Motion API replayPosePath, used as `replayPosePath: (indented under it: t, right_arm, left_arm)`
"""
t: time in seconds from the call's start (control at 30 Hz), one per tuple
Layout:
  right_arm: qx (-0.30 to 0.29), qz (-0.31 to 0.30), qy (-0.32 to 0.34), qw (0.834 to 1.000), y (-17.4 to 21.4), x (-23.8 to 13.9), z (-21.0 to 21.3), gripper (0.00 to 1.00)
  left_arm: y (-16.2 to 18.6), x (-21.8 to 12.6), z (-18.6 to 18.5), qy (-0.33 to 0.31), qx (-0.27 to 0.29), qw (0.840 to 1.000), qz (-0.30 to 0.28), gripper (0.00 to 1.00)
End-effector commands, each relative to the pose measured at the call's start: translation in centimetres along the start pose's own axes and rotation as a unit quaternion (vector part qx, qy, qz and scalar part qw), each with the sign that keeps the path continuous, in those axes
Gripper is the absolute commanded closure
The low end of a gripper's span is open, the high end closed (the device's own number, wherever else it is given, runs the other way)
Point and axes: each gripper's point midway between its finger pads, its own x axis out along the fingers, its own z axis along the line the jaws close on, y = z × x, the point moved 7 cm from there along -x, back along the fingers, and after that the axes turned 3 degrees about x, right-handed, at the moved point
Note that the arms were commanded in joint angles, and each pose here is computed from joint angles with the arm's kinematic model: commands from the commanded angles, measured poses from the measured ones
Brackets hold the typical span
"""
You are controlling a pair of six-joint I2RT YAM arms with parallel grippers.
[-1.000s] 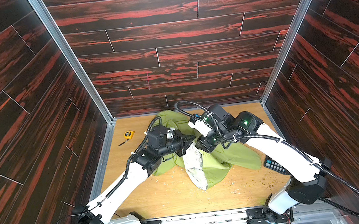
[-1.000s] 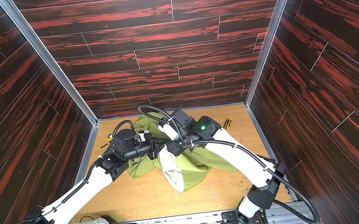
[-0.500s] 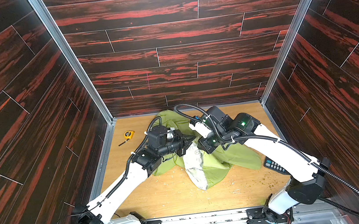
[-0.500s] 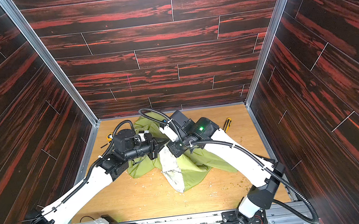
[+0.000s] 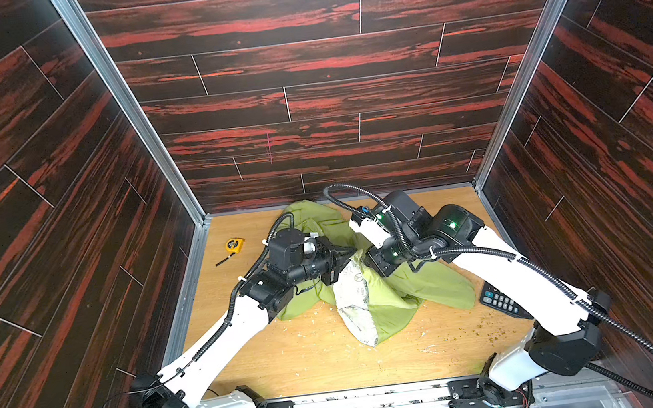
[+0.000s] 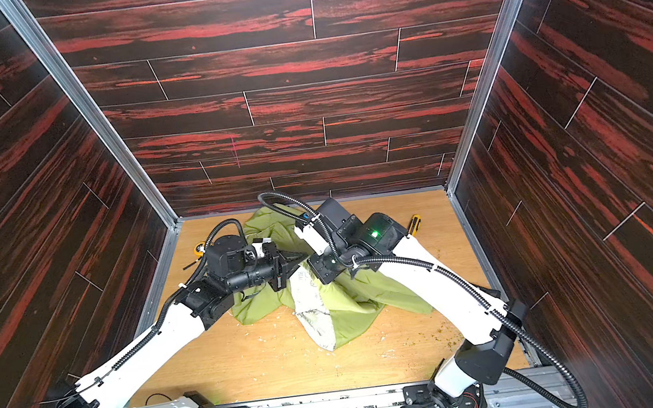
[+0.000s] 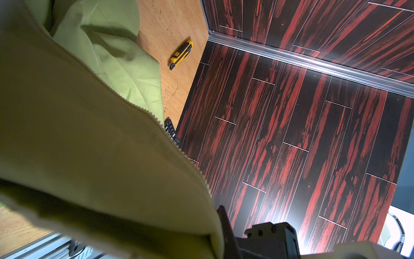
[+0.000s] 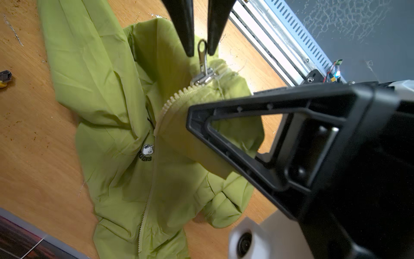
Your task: Zip up the jacket
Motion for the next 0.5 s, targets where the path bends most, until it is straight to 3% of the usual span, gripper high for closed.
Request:
replayPosePath:
  t: [0.0, 0.47]
  right_arm:
    - [0.0, -0.015, -0.016, 1.0, 0.0, -1.3, 0.3, 0.86]
    - [0.0, -0.004, -0.023, 1.0, 0.0, -0.2, 0.4, 0.86]
  left_arm:
    - [0.4, -0.6, -1.4, 0.024, 0.014, 1.0, 0.006, 1.0]
    - [0.5, -0.7, -1.4, 0.026, 0.016, 0.999, 0.009, 1.0]
